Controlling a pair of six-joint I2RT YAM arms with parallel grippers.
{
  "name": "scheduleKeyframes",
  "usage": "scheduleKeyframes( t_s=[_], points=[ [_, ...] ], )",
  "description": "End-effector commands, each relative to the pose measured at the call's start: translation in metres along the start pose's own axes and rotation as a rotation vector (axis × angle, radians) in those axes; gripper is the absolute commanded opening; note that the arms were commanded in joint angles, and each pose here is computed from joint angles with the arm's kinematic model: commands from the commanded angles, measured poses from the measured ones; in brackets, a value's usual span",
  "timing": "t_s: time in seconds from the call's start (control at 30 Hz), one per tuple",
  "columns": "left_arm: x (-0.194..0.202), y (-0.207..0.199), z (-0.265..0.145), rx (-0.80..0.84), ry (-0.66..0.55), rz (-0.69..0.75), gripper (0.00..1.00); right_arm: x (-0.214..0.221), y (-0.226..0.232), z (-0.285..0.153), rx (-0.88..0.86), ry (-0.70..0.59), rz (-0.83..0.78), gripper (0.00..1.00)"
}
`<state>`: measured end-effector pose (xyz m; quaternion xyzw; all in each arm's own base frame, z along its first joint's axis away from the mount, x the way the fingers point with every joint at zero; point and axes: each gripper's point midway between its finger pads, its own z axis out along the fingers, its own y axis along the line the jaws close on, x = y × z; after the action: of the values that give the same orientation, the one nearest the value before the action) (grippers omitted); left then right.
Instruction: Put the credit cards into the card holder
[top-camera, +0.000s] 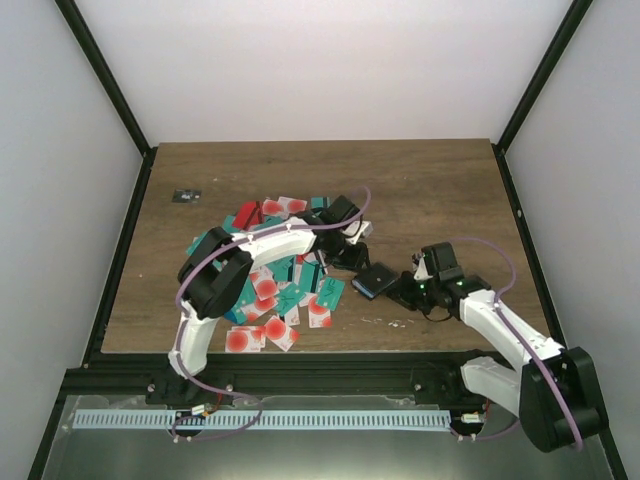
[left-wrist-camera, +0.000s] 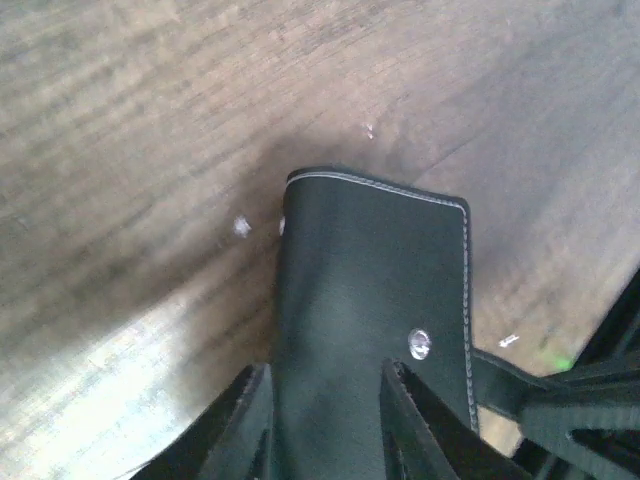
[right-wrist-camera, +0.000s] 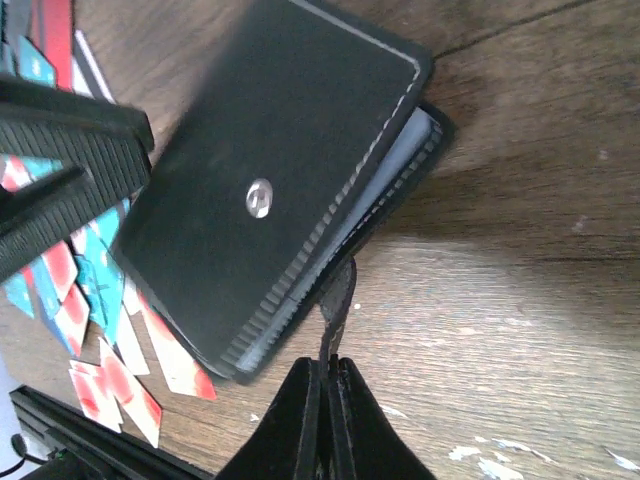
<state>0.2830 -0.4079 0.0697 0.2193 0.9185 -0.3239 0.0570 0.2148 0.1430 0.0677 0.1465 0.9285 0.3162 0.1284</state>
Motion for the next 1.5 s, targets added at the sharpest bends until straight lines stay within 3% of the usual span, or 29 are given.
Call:
scheduleKeyframes(
  t_s=[0.0, 0.13, 0.47, 0.77, 0.97, 1.47],
  points=[
    [-0.026, 0.006, -0.010, -0.105, -0.057, 0.078, 0.42, -0.014, 0.005, -0.009, 0.038, -0.029, -0.028, 0.01],
    [-0.030, 0.014, -0.023, -0.189, -0.092, 0.120, 0.63, -0.023, 0.009, -0.013, 0.058, -0.036, -0.067, 0.01],
    [-0.016, -0.014, -0.035, -0.091, -0.106, 0.236, 0.73, -0.043, 0.037, -0.028, 0.026, -0.079, -0.167, 0.01],
    [-0.013, -0.015, -0.023, -0.045, -0.092, 0.207, 0.73, -0.039, 0.032, -0.022, 0.041, -0.041, -0.173, 0.01],
    [-0.026, 0.002, -0.027, -0.136, -0.143, 0.171, 0.70, -0.030, 0.016, -0.018, 0.089, -0.009, -0.154, 0.01],
    [-0.043, 0.027, -0.002, -0.062, -0.075, 0.163, 0.70, 0.008, -0.042, -0.001, 0.258, 0.101, 0.031, 0.01]
  ],
)
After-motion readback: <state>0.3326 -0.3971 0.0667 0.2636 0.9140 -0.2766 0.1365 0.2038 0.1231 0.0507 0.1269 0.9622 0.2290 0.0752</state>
